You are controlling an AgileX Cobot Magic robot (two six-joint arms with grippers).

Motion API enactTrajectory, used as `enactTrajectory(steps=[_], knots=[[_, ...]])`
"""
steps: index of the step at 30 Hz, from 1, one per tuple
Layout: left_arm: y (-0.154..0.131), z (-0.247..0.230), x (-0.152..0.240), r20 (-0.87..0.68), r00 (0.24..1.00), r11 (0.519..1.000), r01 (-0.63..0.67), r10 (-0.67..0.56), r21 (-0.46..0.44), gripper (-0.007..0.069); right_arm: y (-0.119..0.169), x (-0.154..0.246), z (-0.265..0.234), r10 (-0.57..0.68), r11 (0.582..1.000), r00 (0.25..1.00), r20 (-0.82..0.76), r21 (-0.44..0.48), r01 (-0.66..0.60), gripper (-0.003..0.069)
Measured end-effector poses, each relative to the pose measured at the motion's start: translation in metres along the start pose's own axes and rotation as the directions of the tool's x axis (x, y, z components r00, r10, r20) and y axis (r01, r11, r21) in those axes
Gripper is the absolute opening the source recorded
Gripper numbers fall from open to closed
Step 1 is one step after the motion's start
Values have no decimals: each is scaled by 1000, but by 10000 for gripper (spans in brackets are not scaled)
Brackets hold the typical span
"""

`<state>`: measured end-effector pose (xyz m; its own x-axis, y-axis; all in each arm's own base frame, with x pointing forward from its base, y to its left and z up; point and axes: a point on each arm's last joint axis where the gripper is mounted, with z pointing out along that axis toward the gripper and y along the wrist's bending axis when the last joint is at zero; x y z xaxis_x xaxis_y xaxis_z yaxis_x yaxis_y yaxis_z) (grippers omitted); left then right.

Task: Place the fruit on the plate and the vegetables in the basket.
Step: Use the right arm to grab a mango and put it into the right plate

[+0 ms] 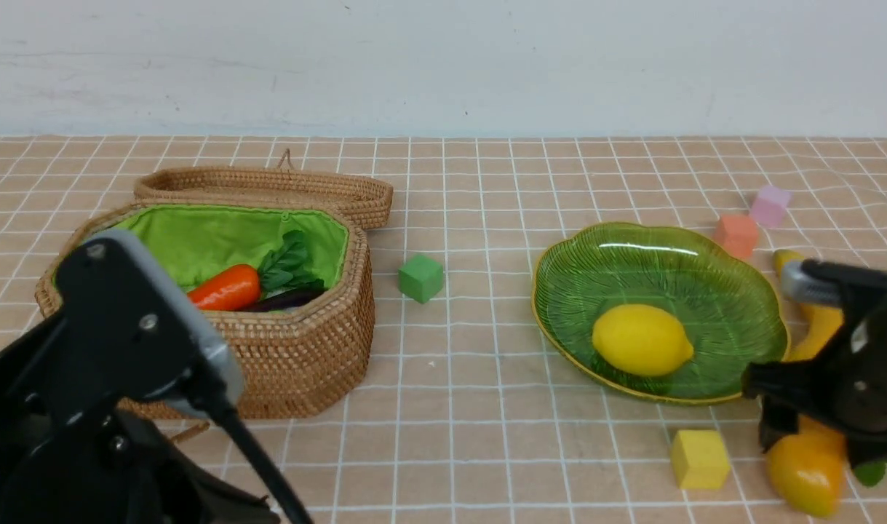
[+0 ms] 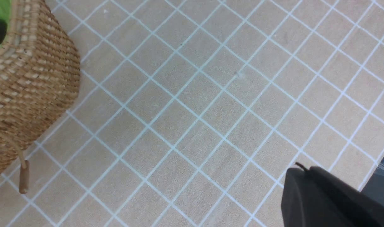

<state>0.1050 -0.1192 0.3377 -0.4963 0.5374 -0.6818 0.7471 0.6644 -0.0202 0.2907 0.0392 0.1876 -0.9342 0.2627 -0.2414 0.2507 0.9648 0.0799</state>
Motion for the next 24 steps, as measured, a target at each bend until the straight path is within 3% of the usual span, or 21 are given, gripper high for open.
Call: enactTrajectory(steps=[7, 14, 21, 24], knots=[[0, -1, 1, -8, 1000, 1000, 0, 0, 0, -13, -5, -5, 31, 32, 999, 998, -59, 31, -30, 552], [0, -1, 1, -10, 1000, 1000, 6, -6, 0, -13, -6, -3, 27, 3, 999, 998, -70, 33, 0, 551], [0, -1, 2, -15, 1000, 1000, 6, -6, 0, -13, -12, 12, -39, -3, 1000, 999, -48, 20, 4, 551], [1, -1, -4, 48, 999, 1000, 1, -1, -6, -13, -5, 3, -79, -54, 995, 989, 135, -75, 64, 551]])
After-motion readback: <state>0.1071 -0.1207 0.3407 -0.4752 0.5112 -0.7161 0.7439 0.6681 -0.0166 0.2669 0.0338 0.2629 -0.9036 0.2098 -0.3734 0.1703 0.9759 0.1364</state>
